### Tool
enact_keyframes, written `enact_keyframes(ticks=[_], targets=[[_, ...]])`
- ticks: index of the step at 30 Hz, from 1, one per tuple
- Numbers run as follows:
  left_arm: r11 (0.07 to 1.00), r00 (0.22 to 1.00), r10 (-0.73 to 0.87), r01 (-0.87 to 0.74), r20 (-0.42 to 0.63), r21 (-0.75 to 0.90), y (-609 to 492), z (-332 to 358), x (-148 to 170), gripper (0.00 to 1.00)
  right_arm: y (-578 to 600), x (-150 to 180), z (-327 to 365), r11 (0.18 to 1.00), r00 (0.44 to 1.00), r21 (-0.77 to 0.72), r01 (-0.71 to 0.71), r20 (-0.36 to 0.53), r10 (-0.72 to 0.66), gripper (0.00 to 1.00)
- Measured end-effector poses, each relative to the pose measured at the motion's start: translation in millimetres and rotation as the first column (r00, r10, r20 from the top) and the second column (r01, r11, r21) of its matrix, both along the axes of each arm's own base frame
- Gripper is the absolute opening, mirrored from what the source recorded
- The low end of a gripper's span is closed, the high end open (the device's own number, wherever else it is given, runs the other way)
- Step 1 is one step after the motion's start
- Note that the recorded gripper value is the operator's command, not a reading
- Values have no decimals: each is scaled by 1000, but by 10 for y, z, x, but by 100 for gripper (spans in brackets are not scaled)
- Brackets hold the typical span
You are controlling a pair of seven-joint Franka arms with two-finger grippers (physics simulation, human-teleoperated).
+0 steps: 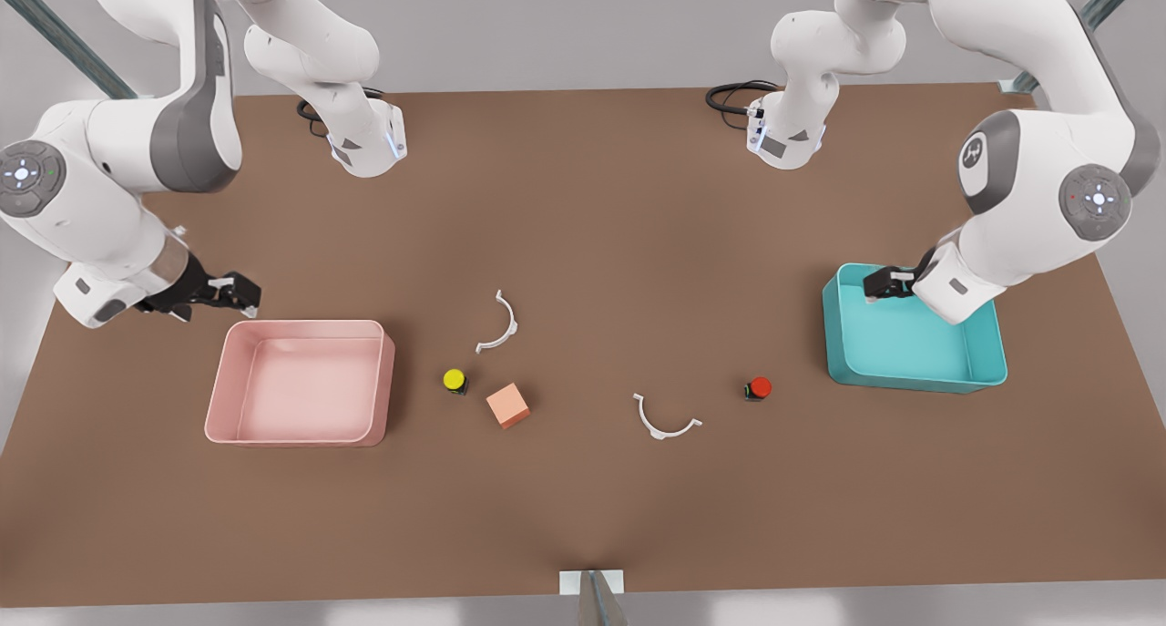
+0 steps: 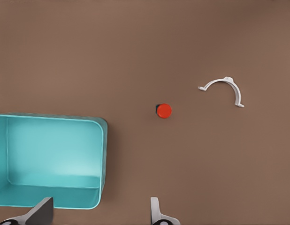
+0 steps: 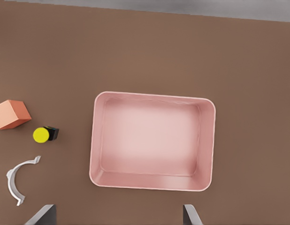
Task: Place the red button in the blue storage box with the left arm, and place the yellow button in the pink storage box with the right arm
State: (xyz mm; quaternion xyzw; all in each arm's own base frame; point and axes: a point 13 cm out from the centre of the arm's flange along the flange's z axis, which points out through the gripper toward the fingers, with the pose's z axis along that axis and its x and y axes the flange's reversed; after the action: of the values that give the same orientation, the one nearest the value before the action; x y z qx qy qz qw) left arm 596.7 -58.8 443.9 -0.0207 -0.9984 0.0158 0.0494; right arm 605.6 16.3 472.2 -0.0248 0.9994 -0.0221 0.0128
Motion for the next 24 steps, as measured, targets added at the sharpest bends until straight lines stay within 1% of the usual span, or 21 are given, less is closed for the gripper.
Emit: enact_keyframes(ticks=[2,3,5,7,9,11,12,15,18,20,24], targets=[[1000,1000,-4,4,15,4,1,-54,81,100,0,47,15,1000,1000,1,0,19,0,100],[999,999,-33,33,1,9,-164,-233,151,100,3,65,22,1000,1000,1,0,26,0,100],[991,991,-133,133,-22,17,-794,-767,310,100,10,108,7,1000,999,2,-1,35,1,100],[979,978,-204,205,-50,19,-1184,-1432,335,100,137,195,-194,1000,1000,8,-22,17,22,100],[973,972,-229,230,-59,20,-1262,-2004,301,100,582,298,-511,996,996,15,-87,-5,87,100],[971,970,-239,240,-40,19,-1278,-2409,382,100,1228,364,-980,984,983,25,-179,-30,179,100],[970,970,-241,241,-25,18,-1280,-2564,437,100,1583,366,-1130,973,973,29,-227,-25,228,100],[972,972,-236,236,16,16,-1198,-2897,574,100,2397,372,-1696,941,942,56,-334,-13,335,100],[972,972,-234,234,14,17,-1059,-3342,417,100,2664,436,-2037,928,930,73,-366,10,366,100],[971,970,-239,239,34,18,-1044,-3481,418,100,2754,445,-2197,920,924,82,-382,20,382,100],[968,965,-250,249,80,21,-1057,-3622,518,100,2886,267,-2543,904,908,97,-417,-2,419,100]])
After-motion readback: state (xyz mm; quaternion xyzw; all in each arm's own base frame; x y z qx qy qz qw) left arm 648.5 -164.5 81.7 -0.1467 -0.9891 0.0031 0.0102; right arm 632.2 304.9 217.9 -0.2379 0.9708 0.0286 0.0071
